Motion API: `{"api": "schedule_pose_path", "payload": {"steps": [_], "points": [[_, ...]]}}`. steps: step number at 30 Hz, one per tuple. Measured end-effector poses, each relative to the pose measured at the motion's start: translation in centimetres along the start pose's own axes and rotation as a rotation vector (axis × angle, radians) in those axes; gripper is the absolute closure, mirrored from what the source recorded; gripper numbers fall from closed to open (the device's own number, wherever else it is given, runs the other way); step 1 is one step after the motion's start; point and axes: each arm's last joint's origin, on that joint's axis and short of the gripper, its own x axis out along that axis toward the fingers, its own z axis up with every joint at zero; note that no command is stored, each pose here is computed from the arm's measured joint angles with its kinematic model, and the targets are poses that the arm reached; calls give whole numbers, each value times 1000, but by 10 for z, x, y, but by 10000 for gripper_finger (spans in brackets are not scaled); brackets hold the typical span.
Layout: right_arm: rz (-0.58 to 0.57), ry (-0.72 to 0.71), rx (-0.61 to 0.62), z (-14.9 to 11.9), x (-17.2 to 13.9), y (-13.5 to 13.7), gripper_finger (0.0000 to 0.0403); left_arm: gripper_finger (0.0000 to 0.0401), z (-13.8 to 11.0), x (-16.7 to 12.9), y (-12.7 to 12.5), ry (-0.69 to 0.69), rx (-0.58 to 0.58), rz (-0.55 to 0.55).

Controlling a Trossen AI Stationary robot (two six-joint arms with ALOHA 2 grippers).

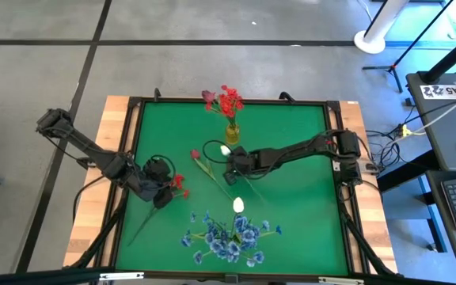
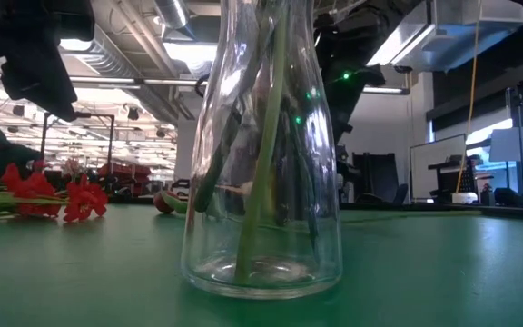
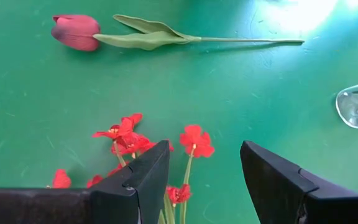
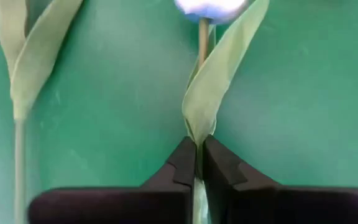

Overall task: Sort flowers into vase by color
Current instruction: Put the white tulip into the transparent vase

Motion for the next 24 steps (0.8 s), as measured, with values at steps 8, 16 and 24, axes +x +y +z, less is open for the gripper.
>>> {"api": "schedule_pose_path", "payload": {"steps": [8, 16, 24], "points": [[-30, 1, -23, 6, -49, -6, 378, 208, -3, -2, -2, -7, 4, -7], [-41, -82, -83, -3, -117, -7, 389, 208, -3, -2, -2, -43, 6, 7], [31, -363, -98, -18, -204, -9, 395, 208, 3, -7, -10, -150, 39, -65]]}}
